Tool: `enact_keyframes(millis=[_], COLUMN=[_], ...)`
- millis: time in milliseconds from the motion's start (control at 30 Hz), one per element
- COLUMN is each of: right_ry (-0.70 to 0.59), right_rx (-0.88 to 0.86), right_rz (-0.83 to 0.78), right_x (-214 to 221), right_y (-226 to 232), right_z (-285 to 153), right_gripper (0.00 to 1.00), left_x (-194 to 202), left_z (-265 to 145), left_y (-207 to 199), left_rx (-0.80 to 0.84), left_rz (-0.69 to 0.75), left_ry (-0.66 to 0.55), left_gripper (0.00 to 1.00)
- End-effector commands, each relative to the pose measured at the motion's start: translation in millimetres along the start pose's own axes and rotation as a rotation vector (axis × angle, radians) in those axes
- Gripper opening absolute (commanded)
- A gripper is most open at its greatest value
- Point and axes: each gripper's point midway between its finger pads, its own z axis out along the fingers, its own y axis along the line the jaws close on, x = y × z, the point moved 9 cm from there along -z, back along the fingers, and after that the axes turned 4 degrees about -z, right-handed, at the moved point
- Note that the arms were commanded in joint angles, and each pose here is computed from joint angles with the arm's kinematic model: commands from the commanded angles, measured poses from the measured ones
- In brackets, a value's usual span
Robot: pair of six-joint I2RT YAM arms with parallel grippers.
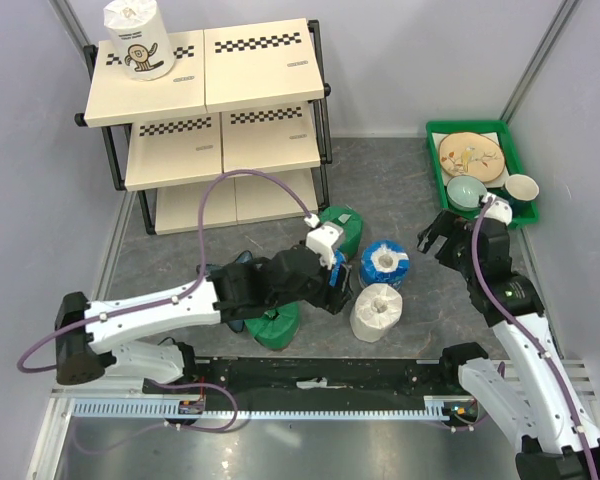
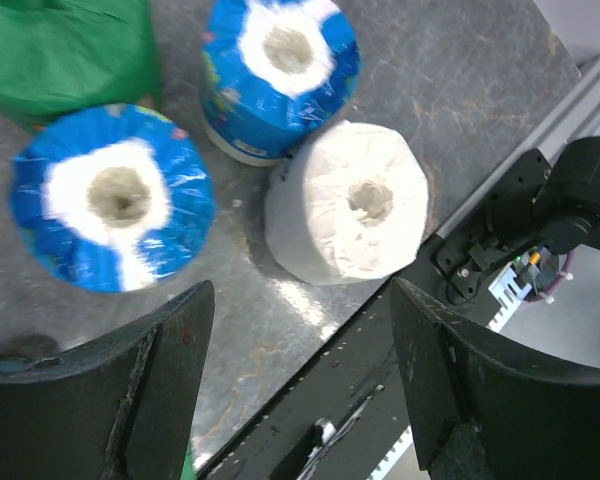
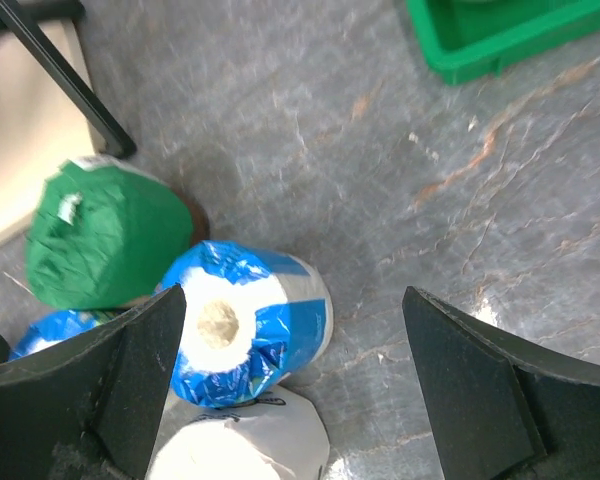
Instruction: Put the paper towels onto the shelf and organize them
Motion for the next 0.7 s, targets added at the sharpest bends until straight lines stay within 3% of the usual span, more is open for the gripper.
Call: enact_keyframes(millis=[0, 300, 667], right_ry=[-0.133, -0.144, -0.141], right_rx=[0.006, 0.029, 0.028], right_rz=[0.033, 0.012, 0.001], right_x=[-31, -34, -35], right_y=[5, 1, 1], right_z=[-23, -33, -34], right_gripper=[0.98, 0.98, 0.98], left_x=[10, 25, 27], left_z=[29, 73, 93], left_y=[-24, -37, -37], left_rx=[0.029, -0.021, -0.09], left_rz=[-0.04, 0.005, 0.019], left_ry=[-0.011, 0.048, 0.05], left_gripper=[0.77, 0.79, 0.83])
